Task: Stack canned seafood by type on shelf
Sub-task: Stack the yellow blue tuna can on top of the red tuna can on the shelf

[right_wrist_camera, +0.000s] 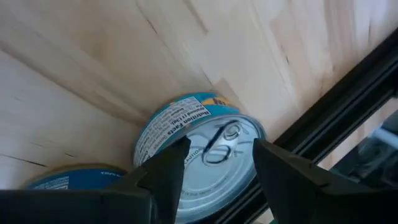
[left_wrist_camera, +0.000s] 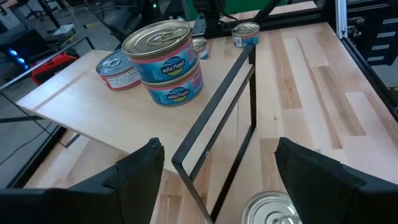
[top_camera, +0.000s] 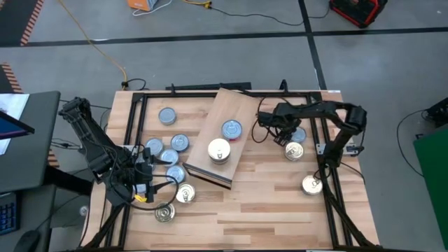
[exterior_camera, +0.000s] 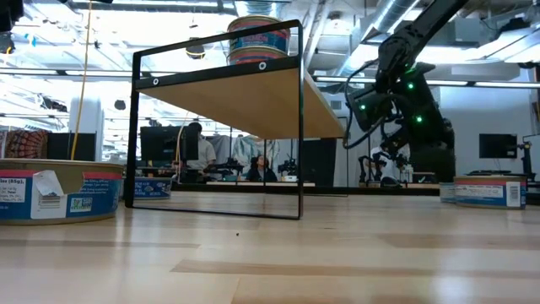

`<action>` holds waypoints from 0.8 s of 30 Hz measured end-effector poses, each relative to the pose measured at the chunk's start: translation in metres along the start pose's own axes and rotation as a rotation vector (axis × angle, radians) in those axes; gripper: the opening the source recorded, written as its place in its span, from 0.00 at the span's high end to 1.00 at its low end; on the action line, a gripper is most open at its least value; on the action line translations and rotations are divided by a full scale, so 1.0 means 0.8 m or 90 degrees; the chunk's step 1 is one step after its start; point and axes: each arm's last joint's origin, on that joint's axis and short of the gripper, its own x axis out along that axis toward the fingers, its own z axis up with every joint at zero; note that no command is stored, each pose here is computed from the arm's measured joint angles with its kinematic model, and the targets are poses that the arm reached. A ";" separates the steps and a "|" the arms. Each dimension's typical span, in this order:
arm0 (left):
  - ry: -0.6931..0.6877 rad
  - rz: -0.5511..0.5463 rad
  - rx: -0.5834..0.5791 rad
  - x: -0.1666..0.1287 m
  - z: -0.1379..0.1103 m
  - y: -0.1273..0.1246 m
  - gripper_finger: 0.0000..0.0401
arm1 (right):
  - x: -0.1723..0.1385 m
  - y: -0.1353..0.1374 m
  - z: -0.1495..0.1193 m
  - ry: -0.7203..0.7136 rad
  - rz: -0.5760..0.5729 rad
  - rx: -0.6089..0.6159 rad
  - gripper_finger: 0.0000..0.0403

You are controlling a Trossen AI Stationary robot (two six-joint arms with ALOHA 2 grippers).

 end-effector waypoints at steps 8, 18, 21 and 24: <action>0.002 -0.004 -0.001 0.000 0.000 0.000 0.26 | -0.030 0.035 0.016 -0.114 0.085 -0.080 0.43; 0.006 -0.012 -0.003 0.000 0.000 -0.001 0.26 | -0.064 0.023 -0.004 -0.179 0.109 -0.061 0.43; 0.006 -0.011 -0.003 0.000 0.000 -0.001 0.26 | -0.082 0.005 -0.017 -0.216 0.130 0.007 0.43; 0.006 -0.011 -0.004 0.000 0.000 -0.001 0.26 | -0.092 -0.013 -0.034 -0.211 0.153 0.090 0.43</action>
